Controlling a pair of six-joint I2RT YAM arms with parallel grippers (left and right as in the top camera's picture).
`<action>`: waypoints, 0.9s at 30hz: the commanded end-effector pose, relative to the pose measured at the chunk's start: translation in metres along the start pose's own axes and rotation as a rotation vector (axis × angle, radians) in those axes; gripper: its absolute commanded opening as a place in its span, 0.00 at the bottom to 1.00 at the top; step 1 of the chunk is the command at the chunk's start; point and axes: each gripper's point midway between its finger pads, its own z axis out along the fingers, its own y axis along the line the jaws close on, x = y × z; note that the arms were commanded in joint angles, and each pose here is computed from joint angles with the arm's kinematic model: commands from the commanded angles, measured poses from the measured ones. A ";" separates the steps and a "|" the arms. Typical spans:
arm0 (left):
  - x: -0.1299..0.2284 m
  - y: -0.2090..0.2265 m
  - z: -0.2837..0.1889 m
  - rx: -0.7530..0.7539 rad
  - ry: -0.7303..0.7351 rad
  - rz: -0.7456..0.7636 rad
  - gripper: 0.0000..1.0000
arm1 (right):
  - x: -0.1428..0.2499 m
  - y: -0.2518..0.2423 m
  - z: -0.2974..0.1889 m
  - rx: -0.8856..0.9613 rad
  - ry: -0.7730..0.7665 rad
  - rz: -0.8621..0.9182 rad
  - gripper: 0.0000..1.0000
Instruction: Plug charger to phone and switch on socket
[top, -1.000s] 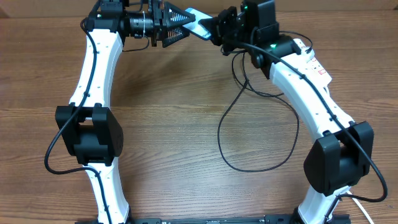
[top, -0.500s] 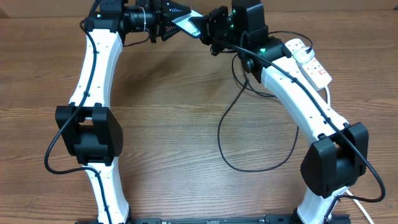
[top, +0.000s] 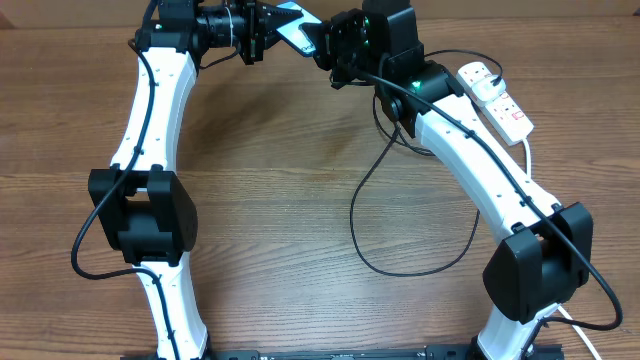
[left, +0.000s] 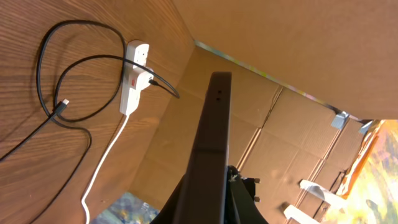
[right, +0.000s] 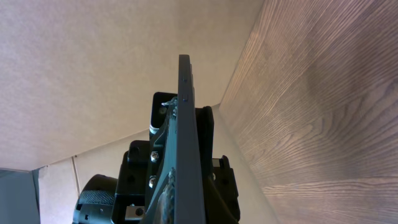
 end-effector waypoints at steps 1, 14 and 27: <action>-0.002 -0.011 -0.001 0.013 -0.038 0.076 0.04 | 0.052 -0.011 -0.003 0.053 0.147 -0.105 0.04; -0.013 -0.013 -0.002 0.002 -0.103 0.206 0.04 | 0.043 -0.012 -0.002 0.052 0.102 -0.197 0.12; -0.014 -0.012 -0.002 -0.010 -0.106 0.371 0.04 | 0.003 -0.001 -0.009 0.021 0.010 -0.401 0.40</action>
